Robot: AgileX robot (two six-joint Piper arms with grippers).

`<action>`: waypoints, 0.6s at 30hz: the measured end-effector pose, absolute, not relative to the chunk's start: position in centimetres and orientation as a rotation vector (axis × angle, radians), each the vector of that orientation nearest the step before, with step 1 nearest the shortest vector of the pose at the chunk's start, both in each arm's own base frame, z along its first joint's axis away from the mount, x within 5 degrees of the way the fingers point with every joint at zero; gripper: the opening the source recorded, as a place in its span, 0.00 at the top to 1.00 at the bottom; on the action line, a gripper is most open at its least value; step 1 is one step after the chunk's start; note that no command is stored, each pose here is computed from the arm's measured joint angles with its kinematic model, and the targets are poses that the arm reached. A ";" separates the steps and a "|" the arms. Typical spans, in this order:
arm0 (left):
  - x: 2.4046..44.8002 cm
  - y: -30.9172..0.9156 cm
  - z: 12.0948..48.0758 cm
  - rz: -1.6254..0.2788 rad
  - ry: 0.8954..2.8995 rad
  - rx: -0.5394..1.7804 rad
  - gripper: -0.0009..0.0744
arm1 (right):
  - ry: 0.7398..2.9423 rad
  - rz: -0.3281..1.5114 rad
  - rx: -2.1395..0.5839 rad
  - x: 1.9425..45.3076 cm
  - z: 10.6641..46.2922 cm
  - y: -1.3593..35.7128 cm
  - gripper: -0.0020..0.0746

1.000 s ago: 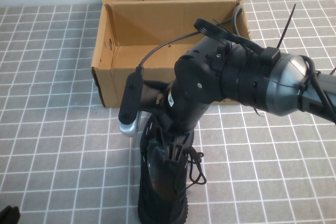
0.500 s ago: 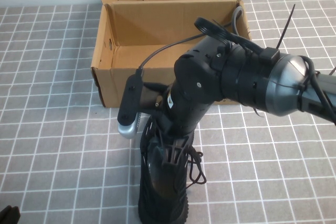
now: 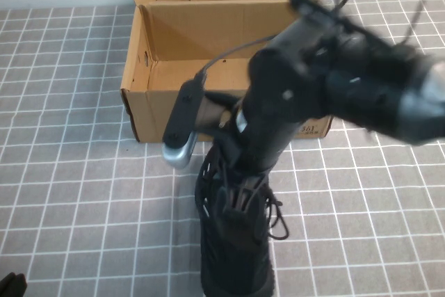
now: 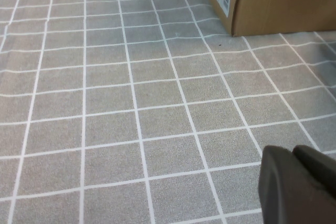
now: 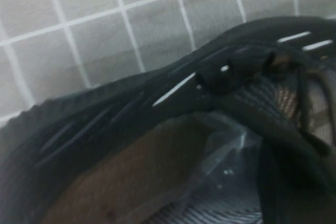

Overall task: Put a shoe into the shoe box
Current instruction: Pick up the shoe from the table

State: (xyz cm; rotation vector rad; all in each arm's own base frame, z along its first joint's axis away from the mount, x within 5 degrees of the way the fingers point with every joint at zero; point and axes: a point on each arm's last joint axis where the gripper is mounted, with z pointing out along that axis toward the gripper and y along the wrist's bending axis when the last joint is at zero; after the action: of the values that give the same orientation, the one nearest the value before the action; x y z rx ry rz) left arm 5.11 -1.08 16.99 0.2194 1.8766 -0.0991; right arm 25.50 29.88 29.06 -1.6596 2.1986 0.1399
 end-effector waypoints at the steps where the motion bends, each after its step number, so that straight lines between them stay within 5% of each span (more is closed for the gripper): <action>1: 5.1 -1.1 17.0 -0.099 1.877 0.219 0.99 | 2.198 0.142 -1.655 25.2 29.8 29.5 0.98; 18: 5.1 -1.1 17.0 -0.099 1.877 0.219 0.99 | 2.026 0.156 -1.529 21.2 42.6 24.5 0.98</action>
State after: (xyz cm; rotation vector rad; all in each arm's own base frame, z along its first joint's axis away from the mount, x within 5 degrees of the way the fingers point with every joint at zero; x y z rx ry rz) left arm 5.11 -1.08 16.99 0.2194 1.8766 -0.0991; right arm 21.15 24.50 42.61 -1.5289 2.0260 0.1565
